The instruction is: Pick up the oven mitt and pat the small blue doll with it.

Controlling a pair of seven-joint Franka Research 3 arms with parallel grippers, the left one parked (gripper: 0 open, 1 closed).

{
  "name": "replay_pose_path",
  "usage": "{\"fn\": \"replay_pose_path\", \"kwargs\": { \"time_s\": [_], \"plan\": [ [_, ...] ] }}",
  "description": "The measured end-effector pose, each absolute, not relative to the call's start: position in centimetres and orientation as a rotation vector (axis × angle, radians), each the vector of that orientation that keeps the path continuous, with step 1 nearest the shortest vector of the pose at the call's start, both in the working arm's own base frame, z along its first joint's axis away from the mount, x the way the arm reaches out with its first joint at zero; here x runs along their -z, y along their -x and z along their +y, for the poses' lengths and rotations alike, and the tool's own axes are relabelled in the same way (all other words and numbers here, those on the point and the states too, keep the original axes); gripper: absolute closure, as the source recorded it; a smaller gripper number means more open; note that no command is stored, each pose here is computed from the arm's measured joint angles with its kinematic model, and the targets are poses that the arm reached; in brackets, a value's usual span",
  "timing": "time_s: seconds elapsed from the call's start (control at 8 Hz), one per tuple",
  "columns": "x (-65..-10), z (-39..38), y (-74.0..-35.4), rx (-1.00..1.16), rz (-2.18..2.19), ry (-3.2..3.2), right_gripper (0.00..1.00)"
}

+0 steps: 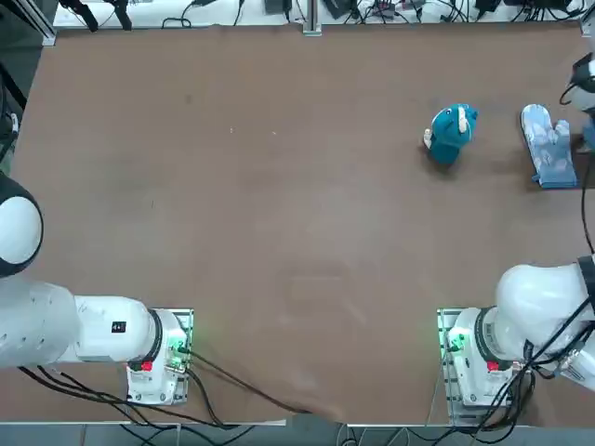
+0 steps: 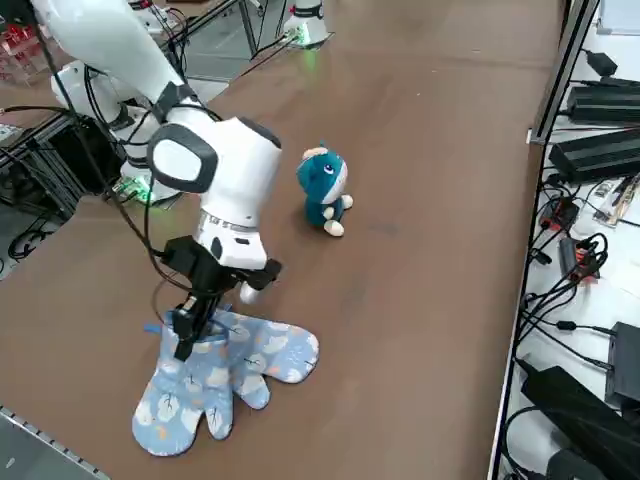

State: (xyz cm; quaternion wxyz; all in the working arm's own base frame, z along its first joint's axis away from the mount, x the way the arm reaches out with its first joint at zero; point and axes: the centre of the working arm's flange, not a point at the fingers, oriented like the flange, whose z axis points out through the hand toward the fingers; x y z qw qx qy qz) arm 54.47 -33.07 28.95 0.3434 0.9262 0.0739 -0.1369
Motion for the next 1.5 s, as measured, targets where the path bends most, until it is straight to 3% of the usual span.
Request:
{"fn": "replay_pose_path", "kwargs": {
  "time_s": [0.75,0.88,1.12,1.38,1.5],
  "plan": [
    [-23.8,-20.0,-56.5,0.359,0.318,-2.425,0.93],
    [-23.4,-19.9,-56.3,0.369,0.310,-2.439,0.82],
    [-23.5,-18.0,-56.6,0.364,0.252,-2.543,0.48],
    [-27.1,-16.3,-58.3,0.297,0.195,-2.670,0.08],
    [-30.5,-16.2,-59.3,0.253,0.159,-2.723,0.00]
  ]
}}
